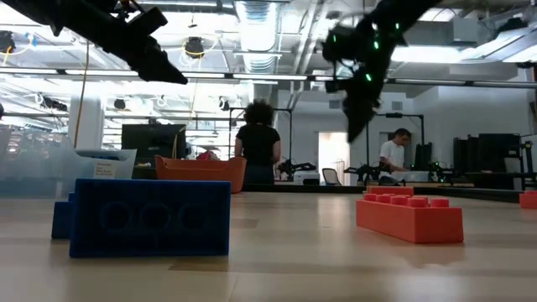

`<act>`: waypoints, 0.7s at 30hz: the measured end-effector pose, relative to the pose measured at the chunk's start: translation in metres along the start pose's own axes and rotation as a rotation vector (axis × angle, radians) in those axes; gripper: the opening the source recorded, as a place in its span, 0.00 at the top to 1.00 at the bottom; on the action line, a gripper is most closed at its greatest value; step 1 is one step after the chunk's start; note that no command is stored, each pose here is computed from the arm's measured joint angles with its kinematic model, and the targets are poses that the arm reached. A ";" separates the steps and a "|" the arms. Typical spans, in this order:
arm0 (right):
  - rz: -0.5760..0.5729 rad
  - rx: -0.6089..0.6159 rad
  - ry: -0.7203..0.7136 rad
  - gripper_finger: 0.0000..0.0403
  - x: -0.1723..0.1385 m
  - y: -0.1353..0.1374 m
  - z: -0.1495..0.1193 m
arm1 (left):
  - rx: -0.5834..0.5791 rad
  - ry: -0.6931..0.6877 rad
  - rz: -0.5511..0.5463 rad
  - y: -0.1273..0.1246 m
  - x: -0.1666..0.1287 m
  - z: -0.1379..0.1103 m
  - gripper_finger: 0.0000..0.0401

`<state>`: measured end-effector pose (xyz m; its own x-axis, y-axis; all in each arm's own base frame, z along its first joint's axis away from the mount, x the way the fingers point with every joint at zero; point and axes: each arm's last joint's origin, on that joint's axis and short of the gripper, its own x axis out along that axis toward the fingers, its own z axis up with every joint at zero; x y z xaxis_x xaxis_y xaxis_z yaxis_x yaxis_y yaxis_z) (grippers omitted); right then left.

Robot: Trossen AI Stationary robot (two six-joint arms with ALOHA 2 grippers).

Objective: Sort blocks
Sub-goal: Put the wooden brown block into the bottom transparent bin

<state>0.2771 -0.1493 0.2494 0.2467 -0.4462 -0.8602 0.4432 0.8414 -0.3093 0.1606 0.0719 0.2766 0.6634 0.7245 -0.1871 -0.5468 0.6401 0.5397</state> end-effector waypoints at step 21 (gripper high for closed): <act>0.058 -0.267 0.384 0.50 0.099 -0.049 -0.043 | -0.026 0.023 -0.066 0.002 -0.001 0.006 0.52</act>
<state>0.2423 -0.2215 0.1620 -0.0942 -0.2938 -0.9512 0.1884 0.9329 -0.3068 0.1616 0.0710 0.2830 0.6871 0.6856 -0.2405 -0.5154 0.6932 0.5038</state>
